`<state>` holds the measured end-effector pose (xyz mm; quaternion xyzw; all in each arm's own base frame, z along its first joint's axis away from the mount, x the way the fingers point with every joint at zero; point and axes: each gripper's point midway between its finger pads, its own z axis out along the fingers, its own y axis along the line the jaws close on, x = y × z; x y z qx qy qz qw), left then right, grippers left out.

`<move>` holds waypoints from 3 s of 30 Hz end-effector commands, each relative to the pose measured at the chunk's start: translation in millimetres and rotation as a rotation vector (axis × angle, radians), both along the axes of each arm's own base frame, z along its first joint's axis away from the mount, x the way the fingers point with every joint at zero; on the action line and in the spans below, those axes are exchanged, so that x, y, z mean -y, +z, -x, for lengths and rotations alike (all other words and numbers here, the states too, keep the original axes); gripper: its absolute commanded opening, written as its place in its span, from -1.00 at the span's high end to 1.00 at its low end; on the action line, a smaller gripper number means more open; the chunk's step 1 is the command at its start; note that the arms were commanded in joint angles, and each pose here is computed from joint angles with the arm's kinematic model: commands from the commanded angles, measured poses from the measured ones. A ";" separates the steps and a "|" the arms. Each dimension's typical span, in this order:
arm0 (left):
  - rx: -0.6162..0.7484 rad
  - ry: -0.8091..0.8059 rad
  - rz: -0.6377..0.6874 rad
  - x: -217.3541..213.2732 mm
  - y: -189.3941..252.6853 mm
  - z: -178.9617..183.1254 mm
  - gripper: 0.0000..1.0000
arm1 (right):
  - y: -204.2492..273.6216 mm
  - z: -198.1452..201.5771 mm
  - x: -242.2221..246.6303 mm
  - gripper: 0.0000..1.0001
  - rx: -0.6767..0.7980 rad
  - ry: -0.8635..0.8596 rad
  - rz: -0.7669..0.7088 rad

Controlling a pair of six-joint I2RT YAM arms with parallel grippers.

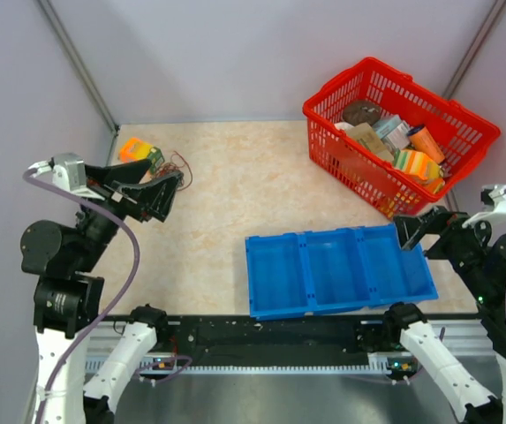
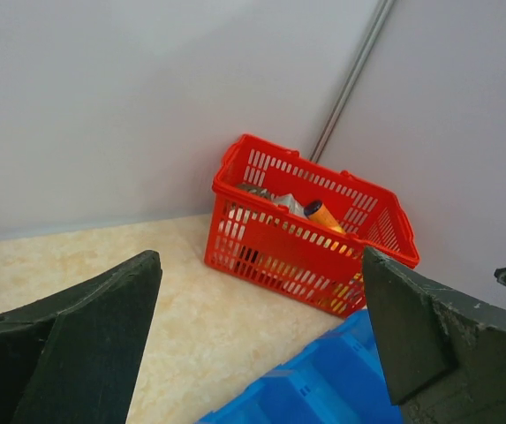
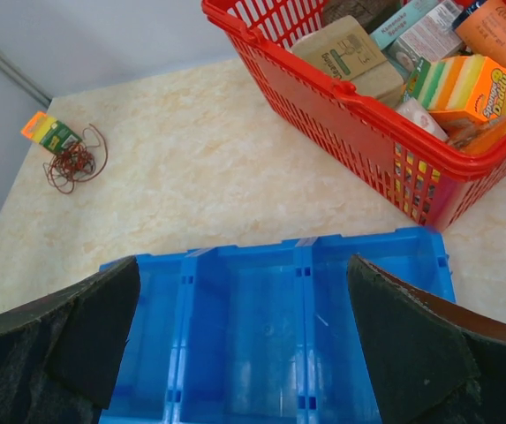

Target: Untangle the cables

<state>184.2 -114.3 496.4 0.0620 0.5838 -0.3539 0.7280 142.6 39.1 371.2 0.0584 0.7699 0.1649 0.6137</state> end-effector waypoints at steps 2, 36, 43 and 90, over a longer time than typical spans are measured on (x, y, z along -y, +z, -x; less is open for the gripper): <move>-0.136 0.017 -0.035 2.3 -33.7 -26.0 -0.97 | 17.1 -19.1 -28.8 -0.98 -0.005 0.134 0.003; -1.380 0.785 0.521 -164.5 -410.3 -258.4 -0.96 | -64.3 -56.4 -221.0 -0.98 -0.258 0.349 -0.059; -1.263 0.737 0.492 -173.2 -433.3 -306.0 -0.91 | -50.1 -54.8 -196.5 -0.98 -0.158 0.314 -0.130; -1.118 -0.444 0.238 46.0 -318.7 -149.8 0.94 | -208.5 -214.8 -374.0 -0.10 -0.517 0.600 -0.128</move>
